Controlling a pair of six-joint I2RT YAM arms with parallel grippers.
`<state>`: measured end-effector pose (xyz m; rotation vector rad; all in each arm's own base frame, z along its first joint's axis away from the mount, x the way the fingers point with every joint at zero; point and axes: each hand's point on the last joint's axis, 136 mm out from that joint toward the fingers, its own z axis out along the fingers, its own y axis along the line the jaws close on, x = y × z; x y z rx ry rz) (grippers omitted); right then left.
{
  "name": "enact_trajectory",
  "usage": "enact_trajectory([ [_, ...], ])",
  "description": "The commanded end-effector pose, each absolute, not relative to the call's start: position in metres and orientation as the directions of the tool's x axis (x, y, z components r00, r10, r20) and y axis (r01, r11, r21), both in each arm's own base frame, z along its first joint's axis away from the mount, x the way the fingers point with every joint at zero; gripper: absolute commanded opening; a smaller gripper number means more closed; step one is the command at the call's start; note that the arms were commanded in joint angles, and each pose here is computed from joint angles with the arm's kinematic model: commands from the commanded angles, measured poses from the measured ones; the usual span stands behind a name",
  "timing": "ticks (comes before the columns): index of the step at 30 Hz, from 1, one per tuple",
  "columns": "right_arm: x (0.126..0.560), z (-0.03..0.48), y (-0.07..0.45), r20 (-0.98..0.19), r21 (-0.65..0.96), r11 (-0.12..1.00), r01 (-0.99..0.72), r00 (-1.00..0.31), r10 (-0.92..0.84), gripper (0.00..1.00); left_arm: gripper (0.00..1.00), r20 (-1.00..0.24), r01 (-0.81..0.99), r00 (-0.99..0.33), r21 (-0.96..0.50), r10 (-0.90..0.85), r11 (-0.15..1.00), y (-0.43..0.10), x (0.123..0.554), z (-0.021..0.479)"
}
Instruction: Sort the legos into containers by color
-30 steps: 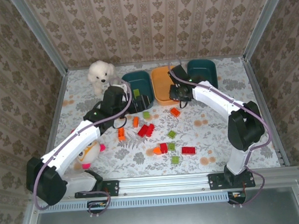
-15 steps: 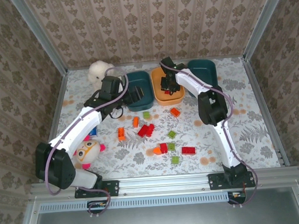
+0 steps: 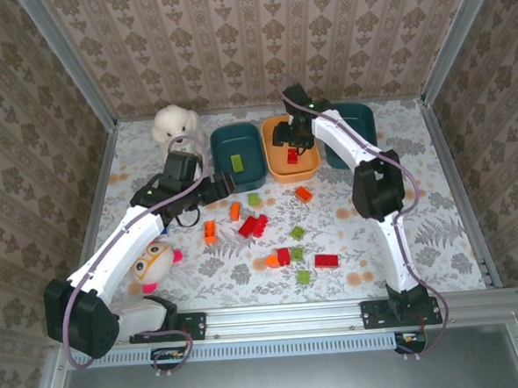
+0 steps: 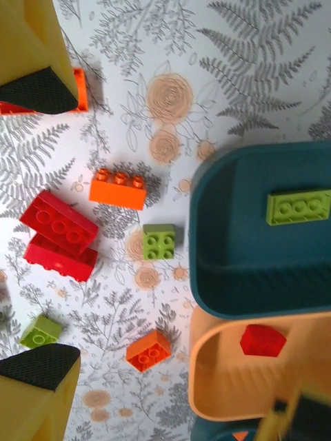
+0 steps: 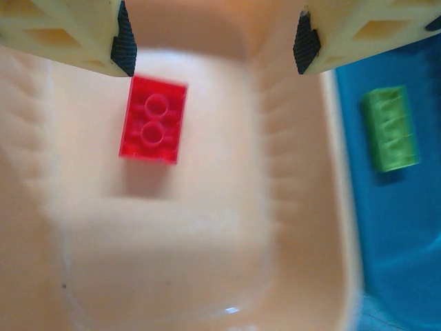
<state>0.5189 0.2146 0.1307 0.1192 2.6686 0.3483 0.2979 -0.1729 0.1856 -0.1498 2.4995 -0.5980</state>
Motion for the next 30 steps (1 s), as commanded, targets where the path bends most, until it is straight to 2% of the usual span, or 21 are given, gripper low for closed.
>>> enact_trajectory([
  [1, 0.496, 0.207, 0.219, -0.549, 0.311, 0.947, -0.080, -0.828, 0.110, 0.65, 0.90, -0.493, -0.001, -0.839, -0.425, -0.231, 0.905, -0.161, 0.288, 0.185],
  [6, 0.442, 0.230, 0.221, -0.606, 0.326, 0.930, -0.170, -0.793, 0.067, 0.65, 0.89, -0.491, 0.033, -0.848, -0.429, -0.202, 0.903, -0.161, 0.276, 0.188],
  [14, 0.357, 0.212, 0.211, -0.555, 0.316, 0.930, -0.190, -0.832, 0.018, 0.64, 0.87, -0.475, 0.170, -0.877, -0.453, -0.075, 0.875, -0.175, 0.247, 0.180],
  [19, 0.301, 0.205, 0.214, -0.538, 0.429, 0.873, -0.233, -0.842, 0.040, 0.64, 0.84, -0.471, 0.362, -0.867, -0.368, 0.165, 0.856, -0.217, 0.230, 0.162],
  [25, 0.234, 0.191, 0.199, -0.439, 0.553, 0.811, -0.190, -0.894, 0.090, 0.64, 0.80, -0.434, 0.568, -0.792, -0.266, 0.430, 0.779, -0.285, 0.214, 0.138],
  [30, 0.187, 0.202, 0.167, -0.444, 0.562, 0.810, -0.166, -0.887, 0.126, 0.74, 0.77, -0.382, 0.632, -0.754, -0.202, 0.534, 0.748, -0.325, 0.210, 0.117],
])
